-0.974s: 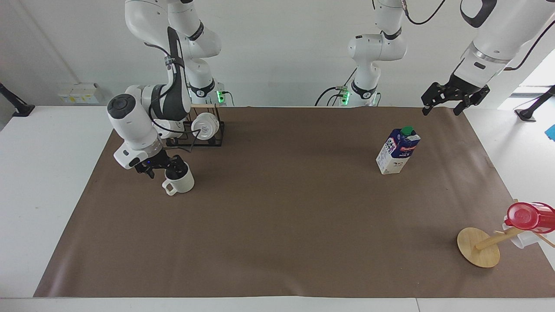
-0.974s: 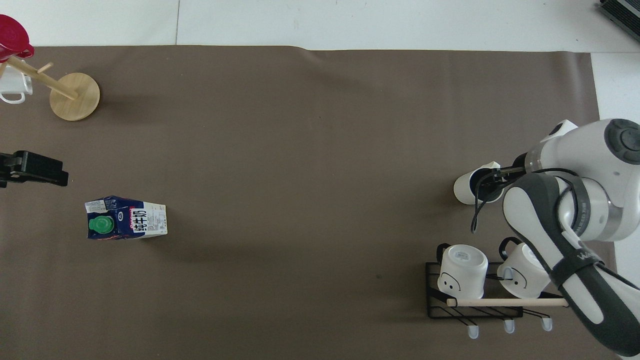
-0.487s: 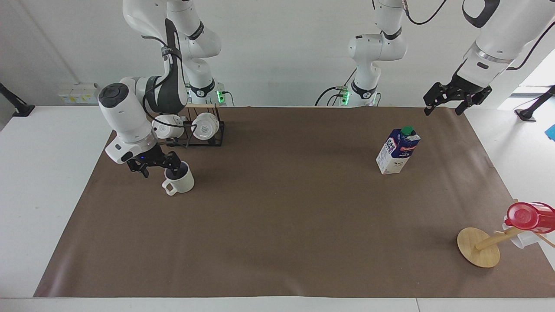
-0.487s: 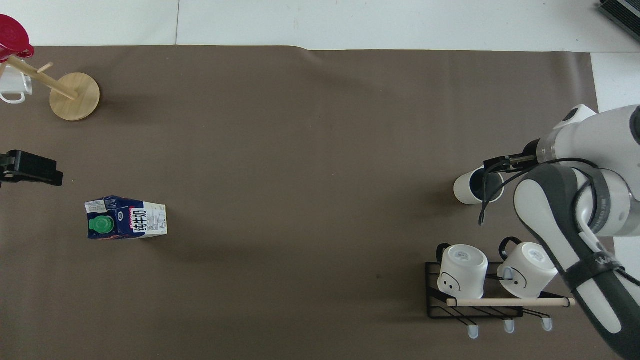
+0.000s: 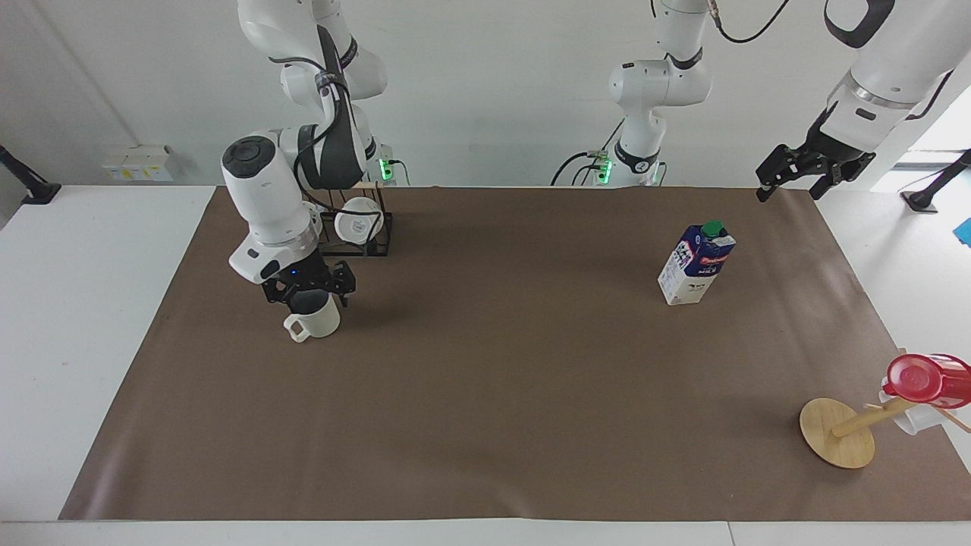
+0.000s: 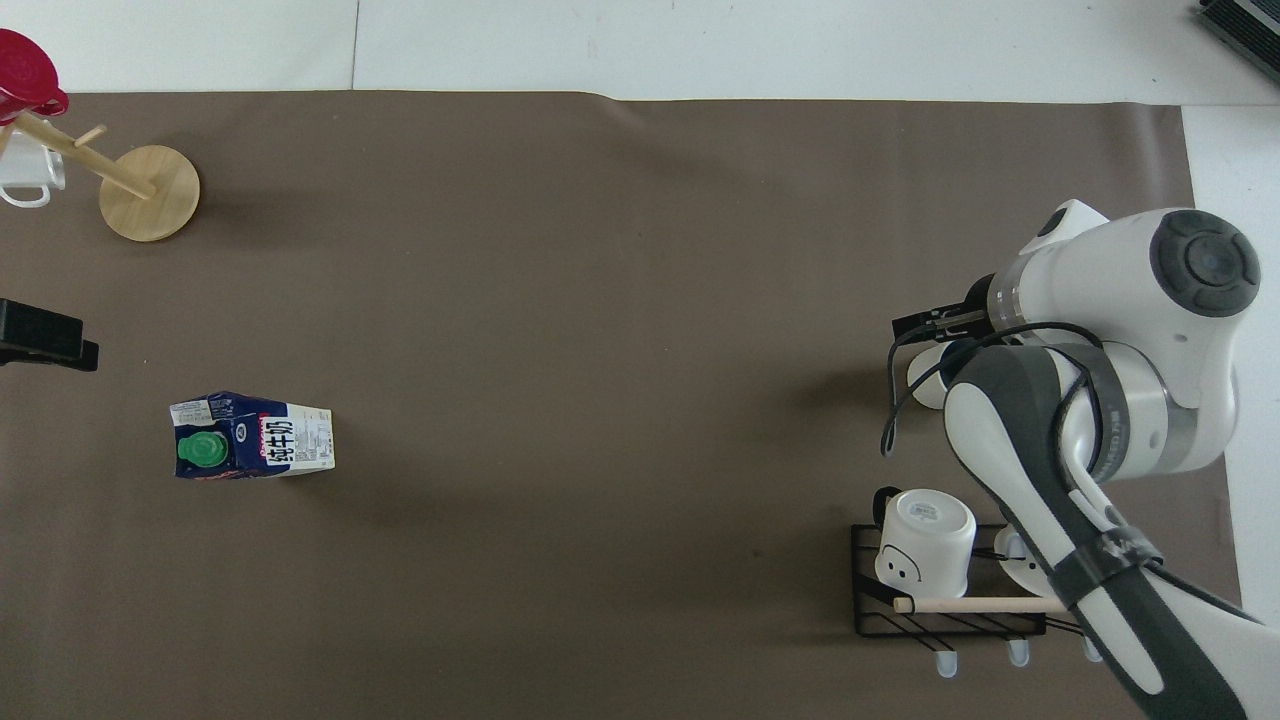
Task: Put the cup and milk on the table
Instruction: 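Lift the white mug with the right gripper and carry it inward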
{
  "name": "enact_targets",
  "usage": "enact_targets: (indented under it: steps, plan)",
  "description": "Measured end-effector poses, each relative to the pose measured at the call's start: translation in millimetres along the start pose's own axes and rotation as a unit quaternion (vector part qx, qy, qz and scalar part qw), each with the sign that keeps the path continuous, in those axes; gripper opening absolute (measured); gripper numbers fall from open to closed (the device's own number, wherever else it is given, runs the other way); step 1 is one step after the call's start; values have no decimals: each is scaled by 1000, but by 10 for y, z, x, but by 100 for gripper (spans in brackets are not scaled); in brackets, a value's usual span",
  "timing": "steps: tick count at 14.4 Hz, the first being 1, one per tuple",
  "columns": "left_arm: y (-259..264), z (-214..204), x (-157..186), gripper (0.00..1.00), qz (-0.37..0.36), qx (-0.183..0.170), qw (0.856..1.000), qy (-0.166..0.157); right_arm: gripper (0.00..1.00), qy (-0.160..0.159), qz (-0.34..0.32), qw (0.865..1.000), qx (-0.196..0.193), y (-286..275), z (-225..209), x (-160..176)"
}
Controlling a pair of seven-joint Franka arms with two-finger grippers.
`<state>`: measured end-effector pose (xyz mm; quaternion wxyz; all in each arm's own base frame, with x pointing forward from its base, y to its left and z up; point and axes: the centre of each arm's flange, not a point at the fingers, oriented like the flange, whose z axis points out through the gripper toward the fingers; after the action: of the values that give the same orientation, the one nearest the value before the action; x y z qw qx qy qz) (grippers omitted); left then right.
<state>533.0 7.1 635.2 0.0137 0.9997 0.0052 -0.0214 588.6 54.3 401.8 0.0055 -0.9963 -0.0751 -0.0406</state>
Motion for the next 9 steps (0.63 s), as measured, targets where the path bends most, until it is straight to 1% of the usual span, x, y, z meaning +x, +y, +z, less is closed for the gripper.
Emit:
enact_targets:
  steps: [4, 9]
  plan:
    - [106, -3, 1, 100, 10, 1, 1000, 2, 100, -25, 5, 1000, 0, 51, 256, -95]
    - [99, -50, 54, 100, 9, 1, 1000, 27, 100, -42, 7, 999, 0, 65, 456, -164]
